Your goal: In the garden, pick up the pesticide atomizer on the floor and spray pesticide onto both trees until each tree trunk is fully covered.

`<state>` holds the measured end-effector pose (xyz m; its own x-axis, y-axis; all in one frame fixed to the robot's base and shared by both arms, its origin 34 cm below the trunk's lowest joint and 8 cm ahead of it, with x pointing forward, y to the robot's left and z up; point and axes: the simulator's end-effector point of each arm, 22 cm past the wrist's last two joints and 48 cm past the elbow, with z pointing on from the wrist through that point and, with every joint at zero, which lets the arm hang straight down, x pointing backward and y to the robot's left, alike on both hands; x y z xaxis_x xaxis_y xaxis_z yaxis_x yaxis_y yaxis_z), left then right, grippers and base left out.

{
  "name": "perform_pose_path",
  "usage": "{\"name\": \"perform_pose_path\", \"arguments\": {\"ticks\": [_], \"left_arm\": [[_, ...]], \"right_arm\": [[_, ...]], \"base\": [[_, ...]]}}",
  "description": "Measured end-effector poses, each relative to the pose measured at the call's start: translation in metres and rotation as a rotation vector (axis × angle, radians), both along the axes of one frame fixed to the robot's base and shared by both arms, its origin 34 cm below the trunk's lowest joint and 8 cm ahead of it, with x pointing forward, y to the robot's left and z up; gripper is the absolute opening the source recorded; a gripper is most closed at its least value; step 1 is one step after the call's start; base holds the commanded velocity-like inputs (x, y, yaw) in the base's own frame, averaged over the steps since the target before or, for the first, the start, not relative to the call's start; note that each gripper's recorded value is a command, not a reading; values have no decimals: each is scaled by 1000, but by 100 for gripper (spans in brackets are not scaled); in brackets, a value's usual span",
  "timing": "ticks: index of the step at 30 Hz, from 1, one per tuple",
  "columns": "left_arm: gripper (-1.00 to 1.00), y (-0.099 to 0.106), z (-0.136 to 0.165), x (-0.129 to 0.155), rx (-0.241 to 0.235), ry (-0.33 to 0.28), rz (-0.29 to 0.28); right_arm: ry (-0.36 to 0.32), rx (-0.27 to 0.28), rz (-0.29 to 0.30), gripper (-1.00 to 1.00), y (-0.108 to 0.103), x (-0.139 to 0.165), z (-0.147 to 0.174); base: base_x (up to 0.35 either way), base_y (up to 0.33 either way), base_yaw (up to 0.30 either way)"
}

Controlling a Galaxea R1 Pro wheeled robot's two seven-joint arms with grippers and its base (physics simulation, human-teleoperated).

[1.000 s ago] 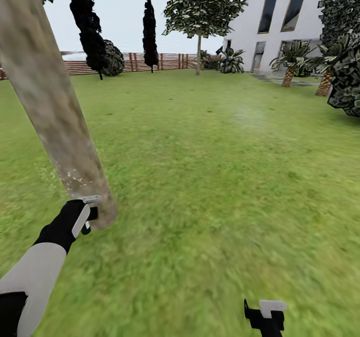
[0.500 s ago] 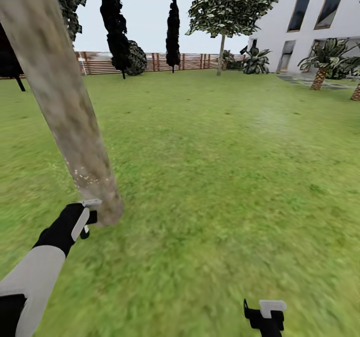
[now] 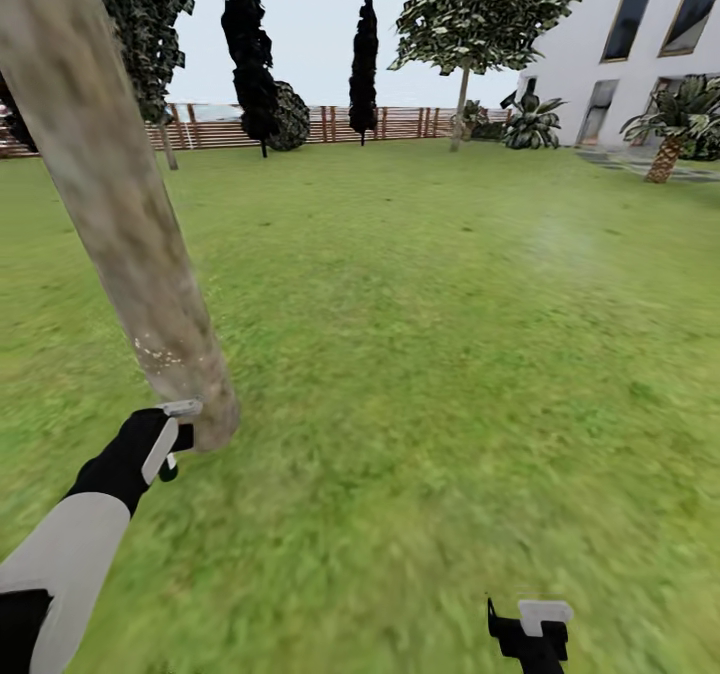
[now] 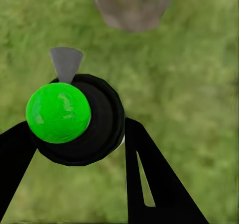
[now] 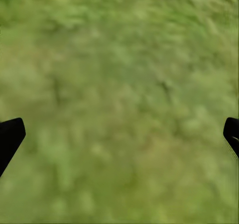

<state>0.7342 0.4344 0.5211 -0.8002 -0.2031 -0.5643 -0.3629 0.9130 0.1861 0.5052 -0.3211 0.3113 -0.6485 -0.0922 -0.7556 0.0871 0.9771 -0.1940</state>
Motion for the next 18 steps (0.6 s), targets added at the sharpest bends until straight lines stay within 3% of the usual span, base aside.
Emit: {"name": "perform_pose_path", "arguments": {"ticks": [4,8,12,18], "left_arm": [[-100,-1,0,0,0,-1,0],[-100,-3,1,1,-4,-2,0],[-100,-5,8,8,-6,-20,-5],[-100,-5,27,21,-8,-56,-11]], "right_arm": [[0,0,0,100,0,0,0],[0,0,-1,100,0,0,0],[2,0,-1,100,0,0,0],[2,1,-2,100,0,0,0]], "base": [[218,-213,252],[204,-211,43],[-118,-209,105],[-18,-16,269]]}}
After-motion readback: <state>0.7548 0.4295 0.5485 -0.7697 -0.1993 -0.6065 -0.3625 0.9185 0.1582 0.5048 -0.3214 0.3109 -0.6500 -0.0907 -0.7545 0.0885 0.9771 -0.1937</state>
